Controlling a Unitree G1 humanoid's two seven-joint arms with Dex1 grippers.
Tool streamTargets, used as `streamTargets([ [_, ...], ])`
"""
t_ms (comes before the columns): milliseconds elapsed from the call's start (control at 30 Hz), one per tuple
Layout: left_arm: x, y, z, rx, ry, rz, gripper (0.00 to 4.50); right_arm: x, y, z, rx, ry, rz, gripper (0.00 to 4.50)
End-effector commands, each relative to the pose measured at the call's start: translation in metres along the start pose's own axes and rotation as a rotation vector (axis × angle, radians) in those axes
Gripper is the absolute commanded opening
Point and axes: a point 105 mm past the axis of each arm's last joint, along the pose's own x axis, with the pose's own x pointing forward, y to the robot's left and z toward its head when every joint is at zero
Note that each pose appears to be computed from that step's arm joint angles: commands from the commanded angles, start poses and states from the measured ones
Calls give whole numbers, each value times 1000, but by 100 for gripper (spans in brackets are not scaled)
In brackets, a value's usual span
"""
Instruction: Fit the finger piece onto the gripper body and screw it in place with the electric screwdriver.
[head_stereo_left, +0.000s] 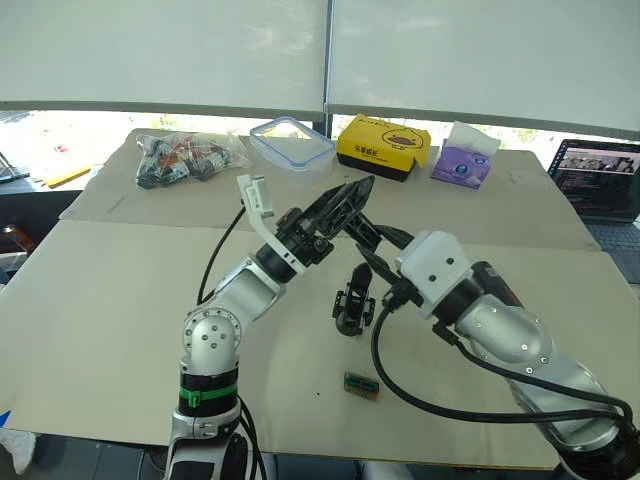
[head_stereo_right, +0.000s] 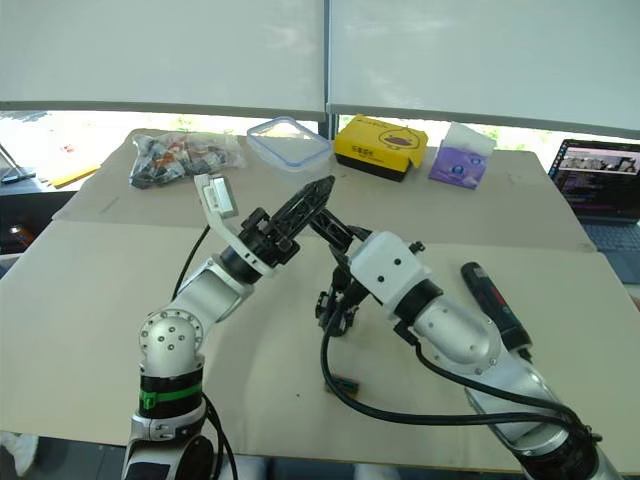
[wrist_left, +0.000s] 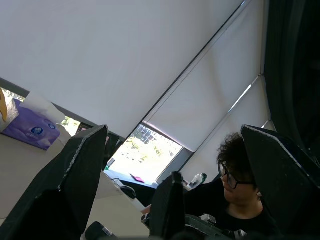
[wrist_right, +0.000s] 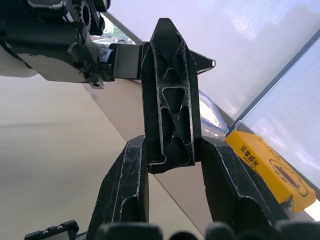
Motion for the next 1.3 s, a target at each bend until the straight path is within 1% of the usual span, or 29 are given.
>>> streamTargets([
  [33,2,-16,7,17,-43,-52,322,-2,-13,15,-38,-45,-48,110],
  [167,0,-15,10,23,-53,-51,111,-2,-13,14,-32,-36,-49,110],
  [200,0,-15,10,23,-53,-51,67,-2,-14,14,-32,-35,-49,110],
  [233,0,-15,10,24,-52,-52,13,-2,-14,14,-30,-35,-48,110],
  [267,0,-15,10,24,-53,-53,5,-2,-14,14,-31,-36,-48,110],
  [367,0,-15,12,21,-66,-56,5,-3,-12,15,-21,-39,-33,110],
  [433,1,-16,16,13,-89,-64,5,-7,-13,18,25,-54,-14,110],
  [500,1,-15,22,7,-110,-70,0,-13,-19,19,10,-54,10,215],
  [533,1,-15,25,6,-113,-79,0,-16,-25,19,8,-49,21,246],
  [567,0,-14,28,13,-108,-89,0,-18,-29,19,16,-41,44,287],
  [600,-1,-13,32,20,-87,-105,0,-22,-31,18,55,-22,112,325],
  [667,-4,-11,38,32,-29,-144,0,-29,-33,18,112,11,235,386],
  [700,-6,-11,40,30,22,-176,0,-34,-35,17,158,43,298,421],
  [733,-9,-12,40,39,81,-211,0,-38,-35,17,191,76,361,446],
  [833,-18,-13,36,65,288,-289,0,-48,-34,19,363,149,524,446],
  [933,-31,-16,25,108,534,-370,0,-52,-24,24,527,217,691,446],
  [1033,-42,-15,10,151,710,-421,0,-49,-11,15,616,341,762,446],
  [1067,-44,-16,5,158,742,-443,0,-46,-6,12,651,371,778,446],
  [1100,-43,-18,1,149,749,-463,0,-40,-1,11,684,378,795,446],
  [1200,-37,-21,-6,135,743,-489,0,-27,13,15,744,371,832,446],
  [1300,-36,-21,-15,123,744,-477,0,-19,28,19,753,368,859,446],
])
